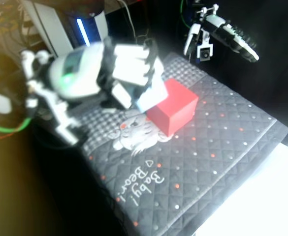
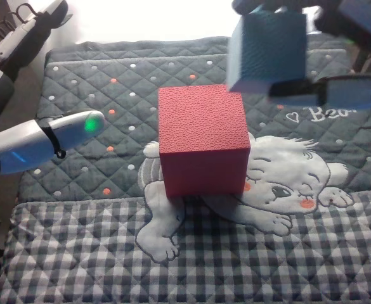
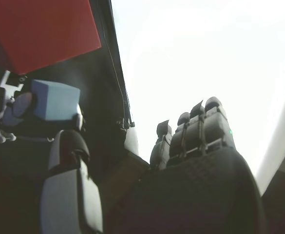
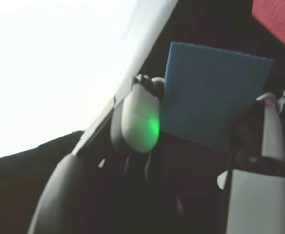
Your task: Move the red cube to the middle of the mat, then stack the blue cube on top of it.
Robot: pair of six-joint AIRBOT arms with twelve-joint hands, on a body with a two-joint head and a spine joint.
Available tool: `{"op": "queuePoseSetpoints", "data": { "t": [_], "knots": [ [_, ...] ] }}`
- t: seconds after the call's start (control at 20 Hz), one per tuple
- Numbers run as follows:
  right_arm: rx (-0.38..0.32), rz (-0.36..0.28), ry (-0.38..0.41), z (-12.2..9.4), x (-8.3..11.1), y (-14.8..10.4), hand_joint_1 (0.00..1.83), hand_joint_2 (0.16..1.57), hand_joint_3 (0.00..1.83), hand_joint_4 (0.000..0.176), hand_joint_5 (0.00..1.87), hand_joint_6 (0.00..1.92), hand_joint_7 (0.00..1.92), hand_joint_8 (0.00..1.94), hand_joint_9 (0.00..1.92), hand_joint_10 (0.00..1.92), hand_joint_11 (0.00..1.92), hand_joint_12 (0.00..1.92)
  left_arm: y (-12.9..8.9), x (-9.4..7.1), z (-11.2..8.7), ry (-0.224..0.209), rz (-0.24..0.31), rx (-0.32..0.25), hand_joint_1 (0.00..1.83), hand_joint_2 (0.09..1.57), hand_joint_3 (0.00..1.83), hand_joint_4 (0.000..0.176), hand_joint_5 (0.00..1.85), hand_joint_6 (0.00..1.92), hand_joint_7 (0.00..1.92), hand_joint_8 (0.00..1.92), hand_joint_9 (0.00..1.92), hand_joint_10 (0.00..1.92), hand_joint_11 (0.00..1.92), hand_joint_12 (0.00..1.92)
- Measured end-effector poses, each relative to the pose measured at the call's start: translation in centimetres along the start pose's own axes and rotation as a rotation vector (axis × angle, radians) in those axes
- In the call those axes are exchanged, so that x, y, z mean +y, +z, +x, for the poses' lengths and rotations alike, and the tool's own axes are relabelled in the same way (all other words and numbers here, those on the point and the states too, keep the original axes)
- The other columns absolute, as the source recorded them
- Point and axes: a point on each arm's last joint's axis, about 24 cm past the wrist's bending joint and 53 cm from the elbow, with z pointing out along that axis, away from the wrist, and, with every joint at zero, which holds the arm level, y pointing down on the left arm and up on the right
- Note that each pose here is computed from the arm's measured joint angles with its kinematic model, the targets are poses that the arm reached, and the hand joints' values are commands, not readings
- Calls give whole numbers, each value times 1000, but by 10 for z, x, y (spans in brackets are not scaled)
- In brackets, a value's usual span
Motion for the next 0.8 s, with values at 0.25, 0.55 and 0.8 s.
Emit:
{"op": "queuePoseSetpoints", "data": {
  "t": [0.25, 0.55, 0.8],
  "knots": [
    [21, -34, 119, 25, 1, 16, 1550, 1346, 0, 130, 1307, 1921, 1396, 1941, 1462, 1921, 1550, 1921, -2, 4, -4, 2, -11, -14, 600, 1023, 10, 147, 0, 0, 0, 0, 0, 0, 0, 0],
    [61, 14, 170, 45, -16, 21, 1079, 1440, 3, 0, 342, 1663, 574, 1941, 696, 1921, 869, 1921, -3, 9, -4, -2, -29, -18, 589, 1029, 7, 148, 0, 0, 0, 0, 0, 0, 0, 0],
    [123, 97, 179, 60, -41, 20, 367, 1373, 0, 0, 42, 286, 60, 147, 0, 471, 1, 1069, -4, 10, -4, -1, -35, -21, 604, 1091, 24, 133, 0, 0, 0, 0, 0, 0, 0, 0]
  ]
}}
